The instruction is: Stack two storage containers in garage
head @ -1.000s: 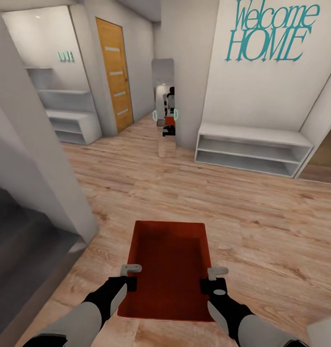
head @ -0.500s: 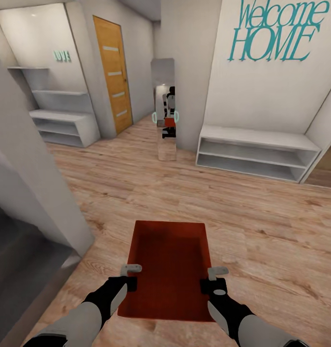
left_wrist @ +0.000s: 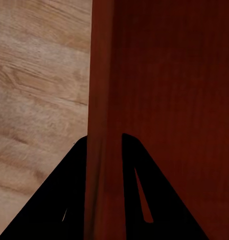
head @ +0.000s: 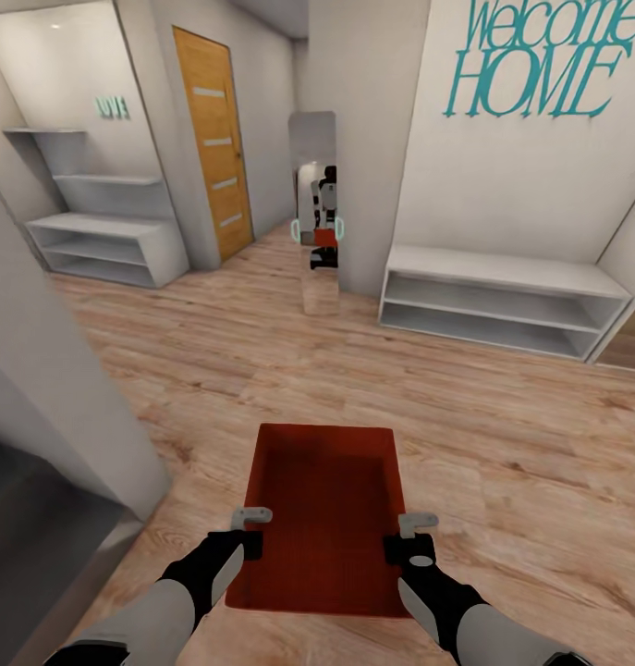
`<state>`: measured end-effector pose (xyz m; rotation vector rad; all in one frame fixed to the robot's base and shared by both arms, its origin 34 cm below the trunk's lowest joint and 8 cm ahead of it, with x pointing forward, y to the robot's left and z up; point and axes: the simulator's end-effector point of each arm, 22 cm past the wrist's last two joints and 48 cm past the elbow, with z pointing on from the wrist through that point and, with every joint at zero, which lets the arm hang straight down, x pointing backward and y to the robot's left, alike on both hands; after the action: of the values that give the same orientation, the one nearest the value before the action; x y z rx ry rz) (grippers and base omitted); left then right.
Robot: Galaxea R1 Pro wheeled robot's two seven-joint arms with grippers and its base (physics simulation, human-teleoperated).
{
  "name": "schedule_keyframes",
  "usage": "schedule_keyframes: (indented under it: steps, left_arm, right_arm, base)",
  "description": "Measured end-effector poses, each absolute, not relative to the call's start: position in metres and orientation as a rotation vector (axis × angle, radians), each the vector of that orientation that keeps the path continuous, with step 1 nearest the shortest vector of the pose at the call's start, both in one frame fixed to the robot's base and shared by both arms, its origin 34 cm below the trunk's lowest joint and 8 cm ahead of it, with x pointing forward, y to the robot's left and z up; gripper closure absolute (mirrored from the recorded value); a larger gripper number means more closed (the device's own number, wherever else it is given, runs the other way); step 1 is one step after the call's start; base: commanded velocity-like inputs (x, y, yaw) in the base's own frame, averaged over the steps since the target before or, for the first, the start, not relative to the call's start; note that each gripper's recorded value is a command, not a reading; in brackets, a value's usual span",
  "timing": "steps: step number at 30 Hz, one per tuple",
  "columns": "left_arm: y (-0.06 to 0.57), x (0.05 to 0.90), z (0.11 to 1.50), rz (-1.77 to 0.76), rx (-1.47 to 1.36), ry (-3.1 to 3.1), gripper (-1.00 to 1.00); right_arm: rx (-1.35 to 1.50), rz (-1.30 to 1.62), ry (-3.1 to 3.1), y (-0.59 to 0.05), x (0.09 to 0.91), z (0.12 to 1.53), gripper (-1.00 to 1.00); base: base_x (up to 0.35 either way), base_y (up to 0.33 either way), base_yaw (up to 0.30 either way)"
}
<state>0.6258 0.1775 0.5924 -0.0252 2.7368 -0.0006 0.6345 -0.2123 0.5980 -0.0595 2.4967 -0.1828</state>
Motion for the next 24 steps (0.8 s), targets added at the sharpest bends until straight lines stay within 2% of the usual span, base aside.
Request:
schedule_keyframes:
  steps: [24]
  left_arm:
    - [0.1780,0.6251,0.5918,-0.001,-0.027,2.738,1.00]
  right_arm:
    - [-0.060,-0.183,2.498,-0.2119,0.6338,0.5975,1.00]
  base:
    - [0.323,0.000,0.000]
